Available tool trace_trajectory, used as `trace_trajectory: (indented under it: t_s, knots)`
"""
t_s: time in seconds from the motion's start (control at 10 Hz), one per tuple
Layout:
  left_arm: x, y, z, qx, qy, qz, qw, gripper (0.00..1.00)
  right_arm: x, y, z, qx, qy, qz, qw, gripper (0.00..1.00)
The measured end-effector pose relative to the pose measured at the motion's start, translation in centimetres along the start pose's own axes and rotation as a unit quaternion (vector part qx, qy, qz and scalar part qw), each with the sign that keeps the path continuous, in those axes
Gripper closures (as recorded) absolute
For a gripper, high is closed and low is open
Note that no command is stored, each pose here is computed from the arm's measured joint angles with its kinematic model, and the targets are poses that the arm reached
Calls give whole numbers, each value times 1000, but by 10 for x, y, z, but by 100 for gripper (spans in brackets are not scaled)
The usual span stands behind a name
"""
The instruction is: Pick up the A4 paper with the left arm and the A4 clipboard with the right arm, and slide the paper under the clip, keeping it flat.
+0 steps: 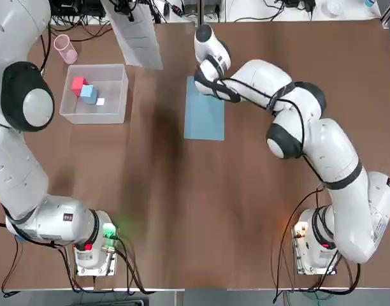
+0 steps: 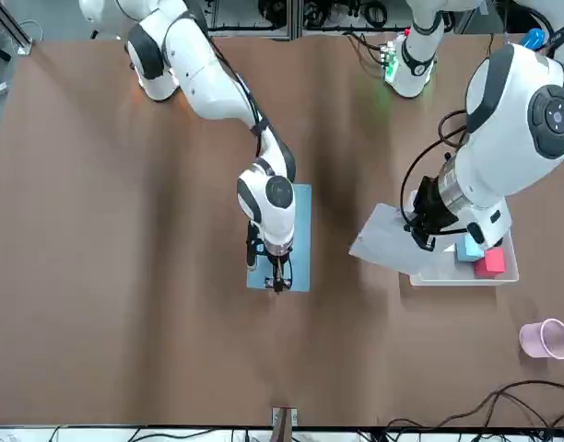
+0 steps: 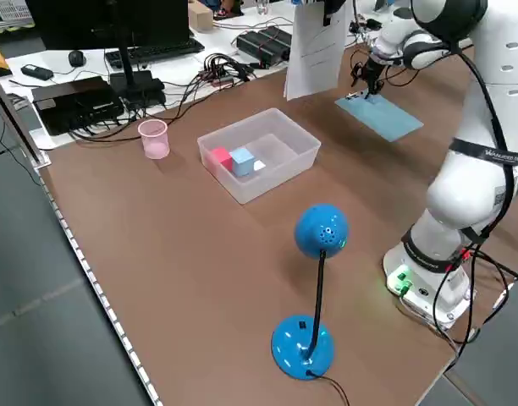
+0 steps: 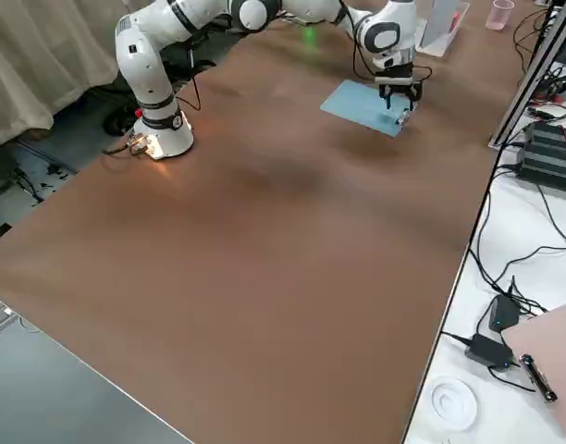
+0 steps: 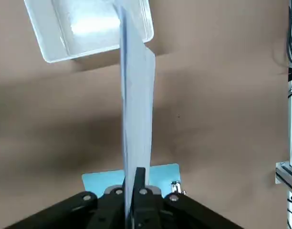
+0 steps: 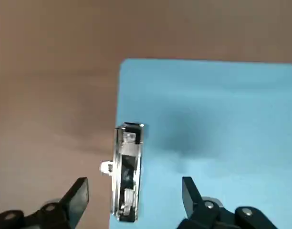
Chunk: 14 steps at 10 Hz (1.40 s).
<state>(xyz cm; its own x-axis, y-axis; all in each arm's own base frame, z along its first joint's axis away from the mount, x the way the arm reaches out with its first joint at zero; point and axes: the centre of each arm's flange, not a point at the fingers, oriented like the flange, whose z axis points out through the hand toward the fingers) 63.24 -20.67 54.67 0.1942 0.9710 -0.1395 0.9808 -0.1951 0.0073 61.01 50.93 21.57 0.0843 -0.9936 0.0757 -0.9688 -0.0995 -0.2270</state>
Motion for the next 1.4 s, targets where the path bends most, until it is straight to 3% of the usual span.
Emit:
trace_trajectory:
  t_s: [0.2,0.4,0.6,0.9,1.2,1.4]
  knots:
    - [-4,6,-4,-28,-6,-30,999,99,26,-18,-35,-27,14,-124,992,10]
    - [-24,14,-2,-61,-18,-58,996,99,77,-48,-81,-58,20,-238,969,1]
    - [-57,22,6,-96,-35,-61,993,99,145,-80,-126,-73,15,-315,946,0]
    - [-126,26,29,-144,-68,-62,985,99,283,-112,-202,-69,-4,-430,900,0]
    - [-185,22,58,-181,-62,-65,979,99,379,-82,-296,-60,-28,-511,857,0]
    - [-233,8,100,-167,-55,-59,983,99,417,-43,-344,-57,-46,-548,834,0]
